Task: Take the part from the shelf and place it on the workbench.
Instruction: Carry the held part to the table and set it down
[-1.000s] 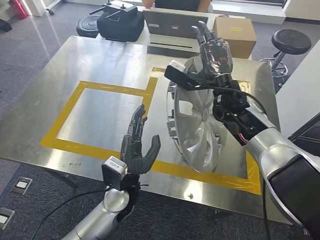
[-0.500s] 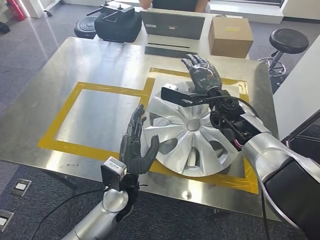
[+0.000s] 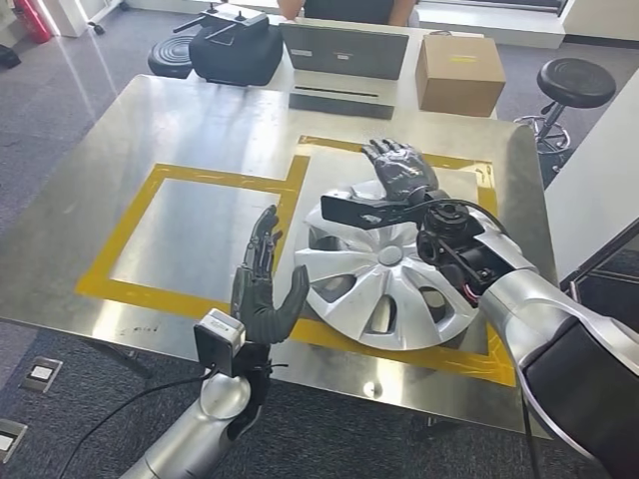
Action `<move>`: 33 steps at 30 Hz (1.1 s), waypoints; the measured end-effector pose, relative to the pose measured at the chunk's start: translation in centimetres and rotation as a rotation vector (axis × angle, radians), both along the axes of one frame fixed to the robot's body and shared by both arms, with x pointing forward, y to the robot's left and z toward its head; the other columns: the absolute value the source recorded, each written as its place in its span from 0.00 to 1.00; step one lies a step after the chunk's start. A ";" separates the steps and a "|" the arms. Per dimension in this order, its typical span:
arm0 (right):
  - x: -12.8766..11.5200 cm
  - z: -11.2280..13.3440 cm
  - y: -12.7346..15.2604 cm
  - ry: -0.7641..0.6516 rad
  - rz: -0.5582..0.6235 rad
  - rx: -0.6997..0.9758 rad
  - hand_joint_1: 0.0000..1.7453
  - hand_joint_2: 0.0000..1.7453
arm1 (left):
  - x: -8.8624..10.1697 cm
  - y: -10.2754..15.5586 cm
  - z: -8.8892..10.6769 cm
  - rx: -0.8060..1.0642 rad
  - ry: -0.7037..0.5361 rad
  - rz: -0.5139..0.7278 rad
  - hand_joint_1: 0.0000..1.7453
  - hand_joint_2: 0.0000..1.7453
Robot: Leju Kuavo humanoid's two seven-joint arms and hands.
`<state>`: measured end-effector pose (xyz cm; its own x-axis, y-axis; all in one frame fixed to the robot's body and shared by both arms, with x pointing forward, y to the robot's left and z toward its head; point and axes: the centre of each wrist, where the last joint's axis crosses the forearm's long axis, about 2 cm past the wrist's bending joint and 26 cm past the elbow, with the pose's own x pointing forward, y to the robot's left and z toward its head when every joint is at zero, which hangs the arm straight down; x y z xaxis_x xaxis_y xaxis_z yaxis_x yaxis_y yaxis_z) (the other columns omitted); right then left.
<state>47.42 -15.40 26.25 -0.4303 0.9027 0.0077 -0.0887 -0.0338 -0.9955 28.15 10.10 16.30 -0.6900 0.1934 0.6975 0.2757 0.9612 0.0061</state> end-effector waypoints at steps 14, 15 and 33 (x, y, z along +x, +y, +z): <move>-4.7 -5.5 1.4 0.040 0.115 1.082 0.00 0.00 | -0.1 1.9 -1.3 0.006 0.035 0.172 0.00 0.00; -5.1 -5.6 1.4 0.039 0.117 1.105 0.00 0.00 | -0.1 2.1 -1.4 0.009 0.036 0.175 0.00 0.00; -7.7 -4.0 1.1 -0.013 0.205 1.291 0.00 0.00 | -0.1 3.0 -1.8 0.038 0.027 0.234 0.00 0.00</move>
<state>39.74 -14.26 22.26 -0.5647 0.1658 0.8084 -0.1862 0.9288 -0.3206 28.05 13.09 14.47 -0.6937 0.0035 0.7202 0.0455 0.9982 0.0390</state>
